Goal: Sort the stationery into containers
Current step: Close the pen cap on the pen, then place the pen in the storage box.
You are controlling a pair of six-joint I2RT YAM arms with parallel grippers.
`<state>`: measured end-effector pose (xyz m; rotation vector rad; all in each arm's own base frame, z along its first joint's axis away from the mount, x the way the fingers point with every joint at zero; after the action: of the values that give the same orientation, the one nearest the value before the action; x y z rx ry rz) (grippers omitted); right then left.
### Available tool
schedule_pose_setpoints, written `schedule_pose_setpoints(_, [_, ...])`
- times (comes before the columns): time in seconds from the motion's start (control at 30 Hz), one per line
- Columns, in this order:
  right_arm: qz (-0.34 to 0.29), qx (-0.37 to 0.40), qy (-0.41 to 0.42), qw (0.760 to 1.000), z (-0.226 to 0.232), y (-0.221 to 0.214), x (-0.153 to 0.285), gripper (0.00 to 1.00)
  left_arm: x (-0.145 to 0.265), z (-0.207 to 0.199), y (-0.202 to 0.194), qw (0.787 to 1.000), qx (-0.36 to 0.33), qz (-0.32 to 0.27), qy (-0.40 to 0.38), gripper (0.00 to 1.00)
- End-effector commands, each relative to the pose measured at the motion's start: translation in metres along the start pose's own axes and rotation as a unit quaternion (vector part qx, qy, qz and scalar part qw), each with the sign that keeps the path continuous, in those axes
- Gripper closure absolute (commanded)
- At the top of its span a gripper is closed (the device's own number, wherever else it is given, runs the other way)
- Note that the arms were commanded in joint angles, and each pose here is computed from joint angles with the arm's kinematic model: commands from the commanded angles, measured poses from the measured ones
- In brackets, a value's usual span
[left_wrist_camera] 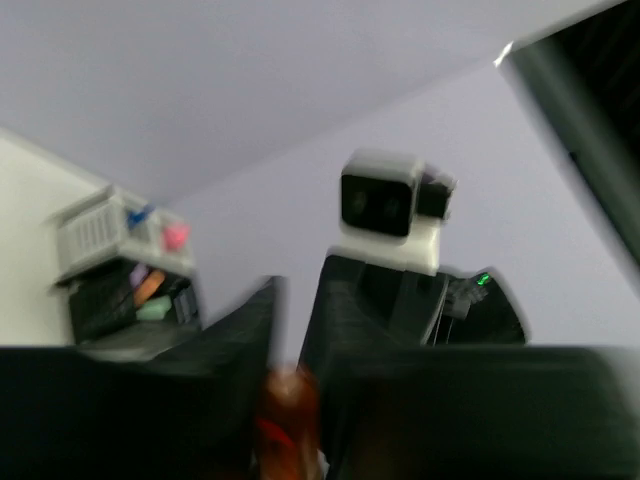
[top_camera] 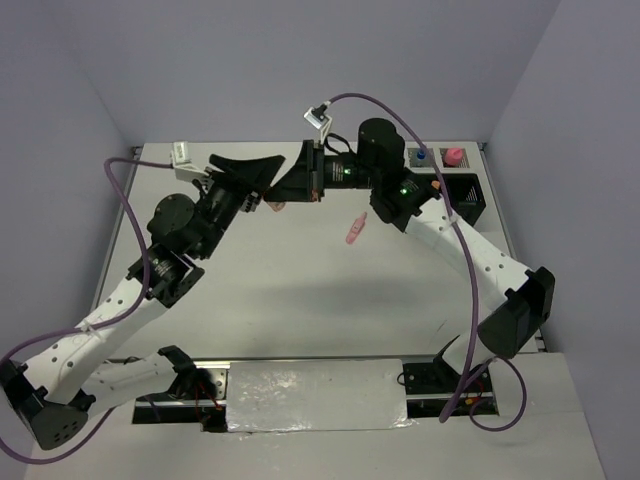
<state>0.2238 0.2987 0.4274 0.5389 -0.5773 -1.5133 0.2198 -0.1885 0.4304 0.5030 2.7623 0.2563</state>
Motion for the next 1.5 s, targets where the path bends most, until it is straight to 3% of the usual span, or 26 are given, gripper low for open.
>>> schedule_pose_setpoints(0.0, [-0.090, 0.079, -0.017, 0.993, -0.011, 0.002, 0.000, 1.00, 0.020, -0.019, -0.019, 0.988, -0.082, 0.128, 0.027, 0.41])
schedule_pose_setpoints(0.1, [-0.078, 0.070, -0.046, 0.994, -0.027, -0.025, 0.012, 1.00, 0.013, -0.023, 0.010, 0.986, -0.127, 0.079, 0.074, 0.01])
schedule_pose_setpoints(0.27, [-0.099, 0.030, -0.131, 0.986, -0.067, -0.050, 0.058, 1.00, 0.002, -0.030, 0.051, 0.974, -0.169, 0.016, 0.147, 0.01])
schedule_pose_setpoints(0.37, [-0.156, 0.014, -0.207, 0.966, -0.094, -0.043, 0.118, 1.00, -0.006, -0.007, 0.052, 0.954, -0.191, 0.046, 0.227, 0.01])
schedule_pose_setpoints(0.47, [-0.180, -0.042, -0.414, 0.891, -0.136, -0.032, 0.192, 1.00, -0.002, 0.016, 0.040, 0.937, -0.205, 0.117, 0.257, 0.01])
schedule_pose_setpoints(0.5, [-0.150, -0.084, -0.508, 0.844, -0.151, -0.046, 0.218, 1.00, -0.002, 0.021, 0.036, 0.936, -0.204, 0.134, 0.255, 0.01])
schedule_pose_setpoints(0.53, [-0.173, -0.089, -0.553, 0.811, -0.150, -0.031, 0.245, 1.00, 0.000, 0.028, 0.032, 0.933, -0.204, 0.151, 0.256, 0.01])
schedule_pose_setpoints(0.57, [-0.158, -0.125, -0.587, 0.784, -0.161, -0.037, 0.262, 1.00, 0.003, 0.038, 0.024, 0.929, -0.198, 0.180, 0.256, 0.01])
schedule_pose_setpoints(0.63, [-0.182, -0.151, -0.624, 0.745, -0.167, -0.034, 0.300, 1.00, 0.006, 0.053, 0.018, 0.923, -0.196, 0.201, 0.265, 0.01])
schedule_pose_setpoints(0.73, [-0.206, -0.191, -0.634, 0.720, -0.180, -0.035, 0.333, 1.00, 0.007, 0.060, 0.009, 0.916, -0.195, 0.241, 0.254, 0.01])
schedule_pose_setpoints(1.1, [-0.233, -0.219, -0.606, 0.728, -0.220, -0.009, 0.373, 0.97, 0.001, 0.065, -0.009, 0.889, -0.210, 0.355, 0.198, 0.01])
schedule_pose_setpoints(1.23, [-0.224, -0.244, -0.605, 0.724, -0.235, -0.011, 0.381, 0.96, 0.006, 0.071, -0.010, 0.879, -0.219, 0.369, 0.206, 0.01])
schedule_pose_setpoints(1.33, [-0.226, -0.255, -0.595, 0.728, -0.244, -0.011, 0.384, 0.90, 0.008, 0.078, -0.013, 0.874, -0.217, 0.381, 0.210, 0.01])
schedule_pose_setpoints(1.47, [-0.229, -0.255, -0.599, 0.724, -0.246, -0.007, 0.387, 0.37, 0.006, 0.085, -0.016, 0.869, -0.220, 0.391, 0.210, 0.01])
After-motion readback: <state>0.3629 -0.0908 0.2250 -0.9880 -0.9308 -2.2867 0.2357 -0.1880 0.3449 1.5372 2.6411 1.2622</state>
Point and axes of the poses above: each gripper's point midway between its finger pads, its own x axis back along the fingers, its own z axis along the line the jaws close on, y = z × x, the point moved 8 cm from there along x, back along the fingers, and after that the axes turned 4 degrees about x, right-handed, at the moved point
